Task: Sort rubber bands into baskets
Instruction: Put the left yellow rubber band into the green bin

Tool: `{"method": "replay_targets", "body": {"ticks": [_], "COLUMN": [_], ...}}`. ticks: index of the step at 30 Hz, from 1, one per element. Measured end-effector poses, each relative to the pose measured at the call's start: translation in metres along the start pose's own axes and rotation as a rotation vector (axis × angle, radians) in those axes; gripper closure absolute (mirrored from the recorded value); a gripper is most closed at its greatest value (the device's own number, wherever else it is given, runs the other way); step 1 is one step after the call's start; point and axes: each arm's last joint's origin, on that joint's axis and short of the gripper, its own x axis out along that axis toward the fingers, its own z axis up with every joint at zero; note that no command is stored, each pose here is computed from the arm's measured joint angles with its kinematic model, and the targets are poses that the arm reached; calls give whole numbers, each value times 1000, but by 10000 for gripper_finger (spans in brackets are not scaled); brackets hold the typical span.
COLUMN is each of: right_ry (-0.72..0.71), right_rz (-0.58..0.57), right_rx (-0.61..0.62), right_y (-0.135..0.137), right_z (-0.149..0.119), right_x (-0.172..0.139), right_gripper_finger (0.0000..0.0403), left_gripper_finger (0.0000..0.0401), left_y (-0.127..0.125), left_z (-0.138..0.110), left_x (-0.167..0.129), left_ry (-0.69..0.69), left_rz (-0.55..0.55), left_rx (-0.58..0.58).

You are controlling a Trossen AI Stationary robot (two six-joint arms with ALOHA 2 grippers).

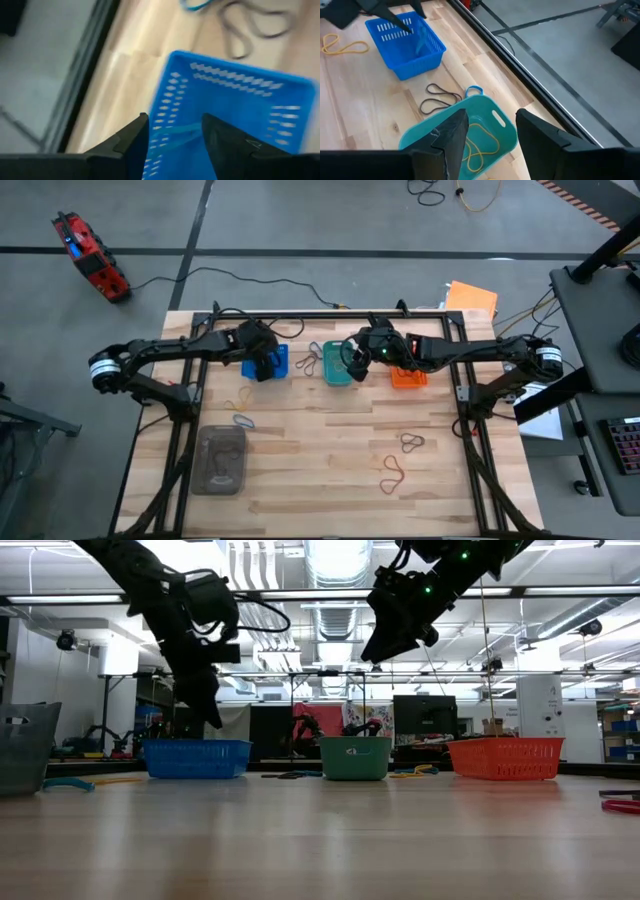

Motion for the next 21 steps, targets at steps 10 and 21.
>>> {"method": "replay_targets", "body": {"ticks": [10, 21], "right_ry": [8, 6], "right_rz": [14, 37], "right_rx": [21, 24], "right_y": [3, 10], "right_z": [-1, -2], "right_x": [-1, -4], "right_gripper_finger": [237, 242], "left_gripper_finger": [235, 288], "left_y": [-1, 13], "left_z": [-5, 10], "left_x": [-9, -34], "left_ry": [43, -53], "left_rz": [-77, -30], "left_rx": [-96, -117]}}
